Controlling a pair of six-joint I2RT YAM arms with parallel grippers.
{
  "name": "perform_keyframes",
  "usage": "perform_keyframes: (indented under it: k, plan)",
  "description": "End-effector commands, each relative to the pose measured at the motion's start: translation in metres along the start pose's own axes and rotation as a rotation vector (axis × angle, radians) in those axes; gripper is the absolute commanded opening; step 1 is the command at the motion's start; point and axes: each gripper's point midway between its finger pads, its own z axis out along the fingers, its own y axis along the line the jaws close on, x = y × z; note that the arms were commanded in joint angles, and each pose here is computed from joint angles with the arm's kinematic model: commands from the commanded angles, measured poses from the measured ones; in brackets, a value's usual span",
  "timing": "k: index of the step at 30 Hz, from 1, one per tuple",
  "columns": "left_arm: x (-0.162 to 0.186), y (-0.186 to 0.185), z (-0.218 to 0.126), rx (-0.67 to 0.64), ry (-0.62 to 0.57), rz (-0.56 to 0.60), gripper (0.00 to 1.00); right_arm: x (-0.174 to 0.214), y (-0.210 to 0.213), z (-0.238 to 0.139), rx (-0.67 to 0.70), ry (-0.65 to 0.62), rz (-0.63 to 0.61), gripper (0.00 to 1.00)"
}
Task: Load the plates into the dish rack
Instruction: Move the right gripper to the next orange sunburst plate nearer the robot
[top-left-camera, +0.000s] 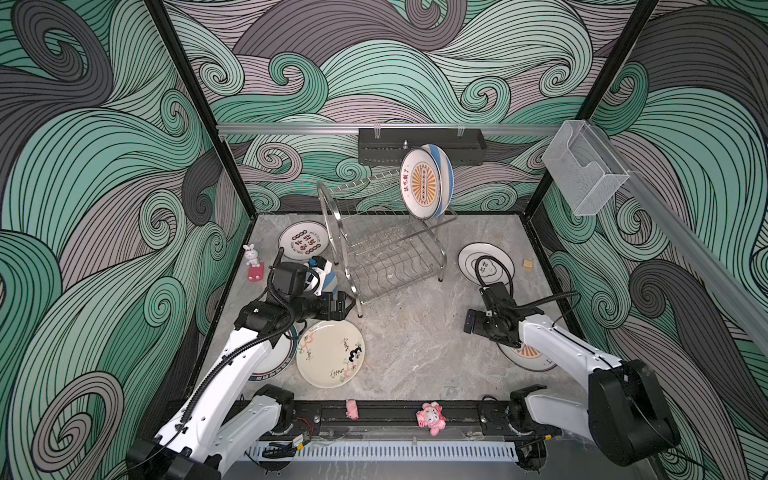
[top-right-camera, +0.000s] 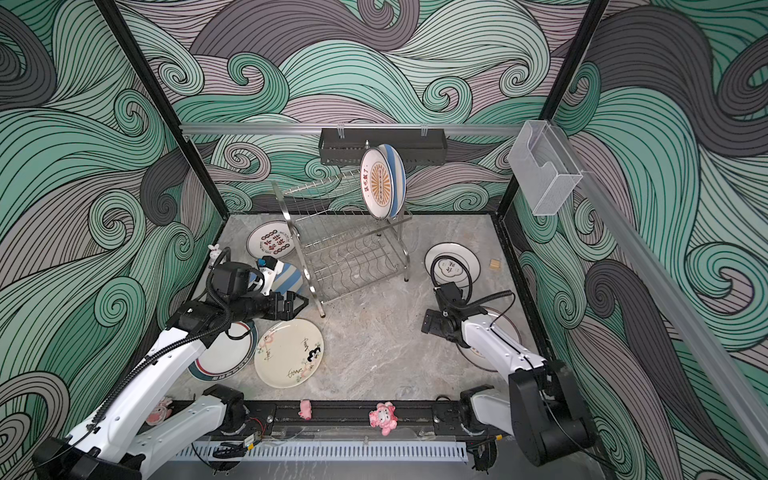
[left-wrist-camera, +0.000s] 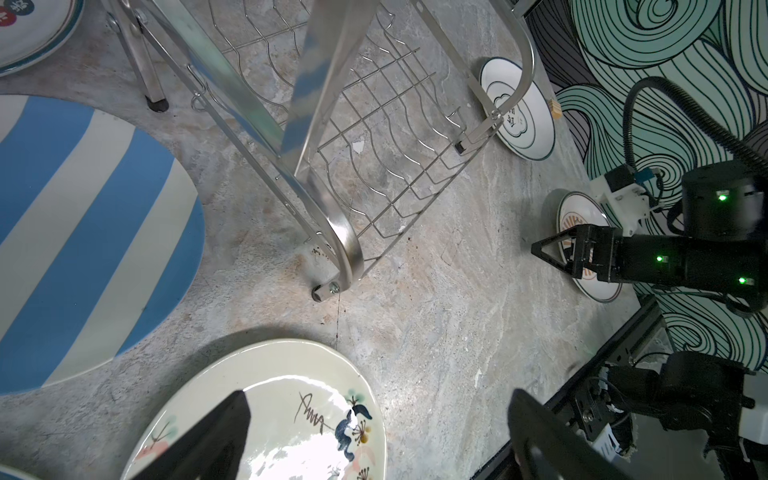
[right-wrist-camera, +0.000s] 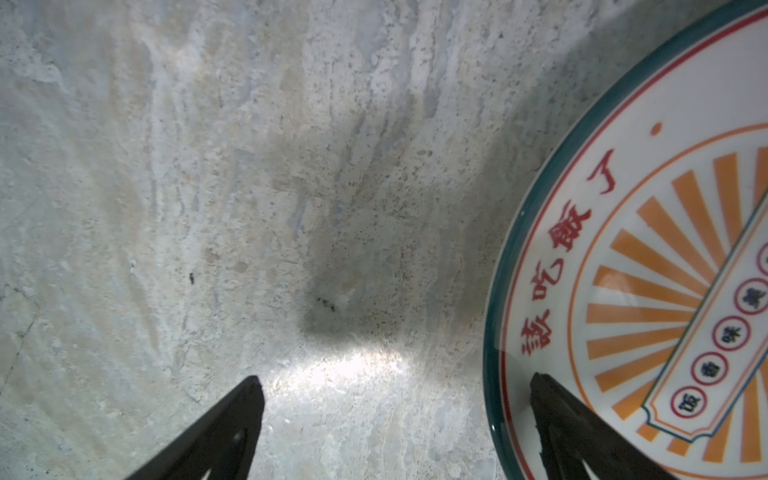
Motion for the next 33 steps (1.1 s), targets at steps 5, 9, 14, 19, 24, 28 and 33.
perform_keyframes:
  k: [5,9,14,19,24,28,33]
  plan:
    - [0.001,0.003,-0.001,-0.012,0.014,0.000,0.99,0.007,0.033,0.000,-0.182,0.047,-0.008,0.99]
    - [0.001,0.003,0.000,-0.013,0.014,0.001,0.99,0.016,0.065,-0.009,-0.352,0.085,-0.051,0.99]
    - [0.001,0.005,0.002,-0.021,0.019,-0.003,0.99,0.025,0.095,-0.020,-0.487,0.063,-0.090,0.96]
    - [0.001,0.006,0.003,-0.022,0.029,-0.002,0.99,0.041,0.121,-0.022,-0.544,0.076,-0.151,0.96]
    - [0.003,0.006,0.001,-0.028,0.030,-0.036,0.99,0.050,0.153,-0.020,-0.605,0.079,-0.205,0.95]
    - [0.009,0.005,0.004,-0.005,0.023,-0.092,0.99,0.050,0.183,-0.021,-0.641,0.089,-0.268,0.95]
    - [0.018,0.007,0.006,0.001,0.016,-0.144,0.99,0.049,0.222,-0.028,-0.705,0.087,-0.357,0.94]
